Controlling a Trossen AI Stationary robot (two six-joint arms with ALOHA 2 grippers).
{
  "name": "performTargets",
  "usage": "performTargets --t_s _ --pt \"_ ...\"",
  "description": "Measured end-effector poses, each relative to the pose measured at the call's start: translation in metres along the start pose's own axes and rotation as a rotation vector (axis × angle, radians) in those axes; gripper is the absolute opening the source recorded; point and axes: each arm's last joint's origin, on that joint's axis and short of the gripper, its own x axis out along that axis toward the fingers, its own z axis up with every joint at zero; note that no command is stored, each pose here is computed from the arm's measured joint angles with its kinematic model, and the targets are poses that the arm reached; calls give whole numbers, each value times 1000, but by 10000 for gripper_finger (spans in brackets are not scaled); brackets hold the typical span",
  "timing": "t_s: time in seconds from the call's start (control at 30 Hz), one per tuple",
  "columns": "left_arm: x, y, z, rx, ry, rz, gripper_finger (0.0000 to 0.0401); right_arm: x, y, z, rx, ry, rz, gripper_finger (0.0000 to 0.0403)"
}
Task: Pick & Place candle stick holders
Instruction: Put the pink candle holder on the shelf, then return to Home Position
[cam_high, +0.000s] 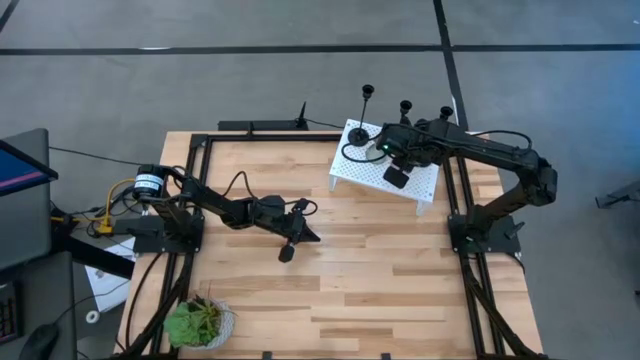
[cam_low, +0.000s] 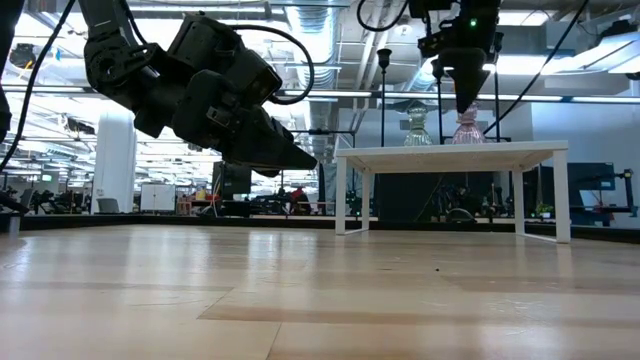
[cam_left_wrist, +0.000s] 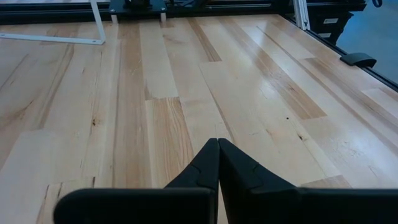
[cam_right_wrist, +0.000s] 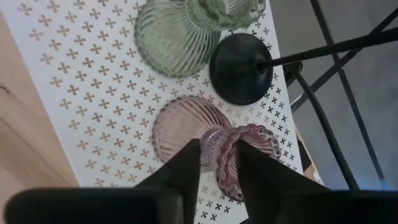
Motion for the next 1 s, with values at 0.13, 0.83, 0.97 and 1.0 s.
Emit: performTargets --t_s 0.13,0.83,0.97,1.0 --pt "0 0 0 0 0 0 4 0 0 0 0 -1 -1 110" --pt "0 0 0 -1 3 0 4 -27 -6 4 -3 -55 10 121" --pt "0 0 0 -1 3 0 4 -46 -8 9 9 -129 30 122" --pt "0 0 0 -1 3 0 4 -52 -8 10 11 -149 35 122"
